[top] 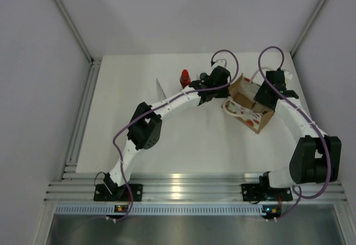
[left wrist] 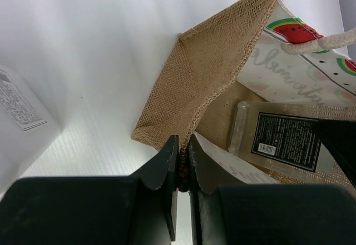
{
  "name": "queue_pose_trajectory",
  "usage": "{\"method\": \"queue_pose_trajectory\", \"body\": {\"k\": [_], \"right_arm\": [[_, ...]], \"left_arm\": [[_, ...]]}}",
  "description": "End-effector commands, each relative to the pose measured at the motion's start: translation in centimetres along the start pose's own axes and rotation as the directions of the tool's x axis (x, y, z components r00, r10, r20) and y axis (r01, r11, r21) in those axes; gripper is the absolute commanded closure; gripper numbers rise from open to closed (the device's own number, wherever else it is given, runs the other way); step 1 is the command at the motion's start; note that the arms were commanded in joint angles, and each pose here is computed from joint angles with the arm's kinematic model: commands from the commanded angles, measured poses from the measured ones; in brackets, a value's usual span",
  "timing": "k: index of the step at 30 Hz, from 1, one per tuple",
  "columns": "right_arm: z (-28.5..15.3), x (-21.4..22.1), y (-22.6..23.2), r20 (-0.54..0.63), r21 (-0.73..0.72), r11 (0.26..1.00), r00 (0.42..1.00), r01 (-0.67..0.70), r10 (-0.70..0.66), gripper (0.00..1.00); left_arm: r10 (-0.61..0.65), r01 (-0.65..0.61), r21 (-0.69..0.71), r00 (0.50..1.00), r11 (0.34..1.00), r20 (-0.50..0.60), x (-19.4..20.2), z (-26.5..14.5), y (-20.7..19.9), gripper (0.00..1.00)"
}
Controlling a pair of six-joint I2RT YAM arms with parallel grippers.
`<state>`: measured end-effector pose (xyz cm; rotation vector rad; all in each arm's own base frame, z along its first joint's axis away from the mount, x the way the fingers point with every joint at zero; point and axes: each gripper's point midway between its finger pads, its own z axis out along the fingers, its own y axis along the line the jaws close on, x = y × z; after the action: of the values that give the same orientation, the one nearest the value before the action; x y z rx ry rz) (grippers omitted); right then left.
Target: Take the personal care products out of the canvas bag
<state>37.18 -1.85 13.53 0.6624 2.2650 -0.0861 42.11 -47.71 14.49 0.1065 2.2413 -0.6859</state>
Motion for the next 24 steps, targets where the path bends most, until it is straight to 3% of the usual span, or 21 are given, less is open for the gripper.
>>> {"method": "queue_pose_trajectory", "body": {"k": [1,24], "right_arm": [[-3.5,-4.6,1.1,0.112,-0.059,0.998,0.993,-0.024,0.03,1.0],[-9.0,-8.3,2.3,0.165,-0.146,0.989,0.985,-0.023,0.047,1.0]], "left_arm": [[-0.032,0.034,-0.024,0.997,0.999,0.075,-2.6,-1.2,0.1,1.0],[-0.047,0.052,-0.055,0.995,0.997,0.084,-2.5,-1.1,0.9,1.0]]}}
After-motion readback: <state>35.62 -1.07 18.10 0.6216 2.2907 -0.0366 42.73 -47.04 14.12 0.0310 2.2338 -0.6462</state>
